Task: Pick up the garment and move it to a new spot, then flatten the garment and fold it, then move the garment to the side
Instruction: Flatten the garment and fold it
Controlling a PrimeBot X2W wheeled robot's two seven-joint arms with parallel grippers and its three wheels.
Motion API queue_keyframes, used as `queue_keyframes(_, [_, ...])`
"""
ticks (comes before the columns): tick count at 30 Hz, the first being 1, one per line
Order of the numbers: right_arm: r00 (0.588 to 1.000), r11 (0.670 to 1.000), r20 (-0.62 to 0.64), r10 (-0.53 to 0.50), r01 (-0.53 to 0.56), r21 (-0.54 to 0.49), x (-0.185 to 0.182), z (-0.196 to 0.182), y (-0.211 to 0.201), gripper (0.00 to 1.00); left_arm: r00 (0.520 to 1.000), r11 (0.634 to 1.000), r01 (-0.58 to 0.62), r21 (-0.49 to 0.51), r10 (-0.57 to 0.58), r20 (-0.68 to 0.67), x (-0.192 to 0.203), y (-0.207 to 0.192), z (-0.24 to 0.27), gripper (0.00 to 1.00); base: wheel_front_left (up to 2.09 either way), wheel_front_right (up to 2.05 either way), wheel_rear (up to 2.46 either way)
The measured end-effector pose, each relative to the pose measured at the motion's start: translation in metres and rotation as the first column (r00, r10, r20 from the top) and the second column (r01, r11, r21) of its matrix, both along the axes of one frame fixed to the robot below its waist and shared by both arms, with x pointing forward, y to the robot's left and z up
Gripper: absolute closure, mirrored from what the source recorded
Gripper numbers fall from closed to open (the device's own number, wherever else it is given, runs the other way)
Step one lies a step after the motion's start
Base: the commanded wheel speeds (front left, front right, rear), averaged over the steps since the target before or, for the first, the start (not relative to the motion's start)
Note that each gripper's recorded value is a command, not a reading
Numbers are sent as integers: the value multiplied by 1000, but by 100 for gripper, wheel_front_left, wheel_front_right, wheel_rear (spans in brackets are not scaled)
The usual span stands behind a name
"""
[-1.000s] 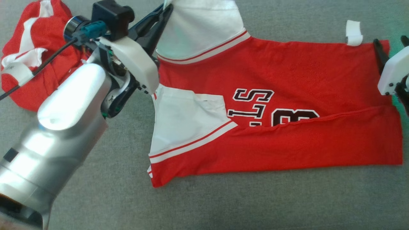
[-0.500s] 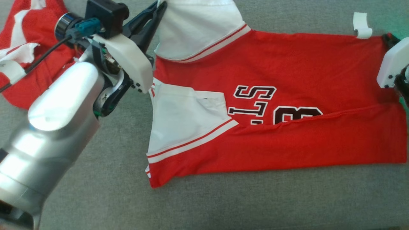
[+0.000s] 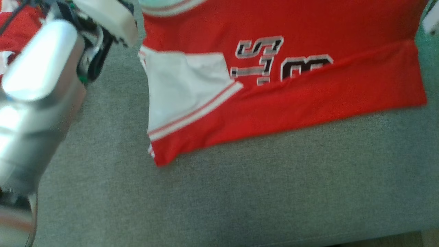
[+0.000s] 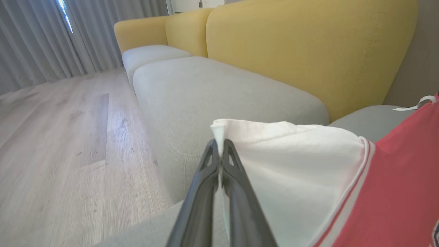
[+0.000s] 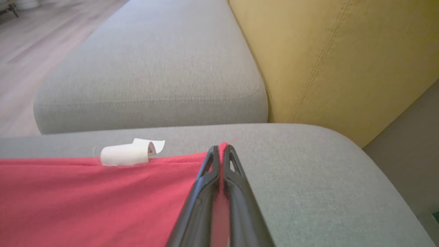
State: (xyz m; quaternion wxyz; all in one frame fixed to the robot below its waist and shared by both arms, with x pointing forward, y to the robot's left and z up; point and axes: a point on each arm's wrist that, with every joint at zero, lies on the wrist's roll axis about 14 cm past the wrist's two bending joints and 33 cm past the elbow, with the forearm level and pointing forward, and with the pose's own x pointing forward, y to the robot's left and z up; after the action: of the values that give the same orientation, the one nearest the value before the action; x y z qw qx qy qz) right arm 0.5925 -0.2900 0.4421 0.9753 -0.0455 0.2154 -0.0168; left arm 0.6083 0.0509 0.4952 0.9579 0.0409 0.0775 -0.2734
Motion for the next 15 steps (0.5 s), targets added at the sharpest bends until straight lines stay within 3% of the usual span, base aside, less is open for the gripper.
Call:
queue_keyframes(7, [987,997,161,-22,10,76,20,33,10,100,995,999,-7,-41,11,97,21,-8,23,100,0,0,0])
queue_keyframes(15, [982,989,182,-56,29,145,12,40,13,100,998,999,19,-50,-16,57,6,-7,16,100,0,0,0])
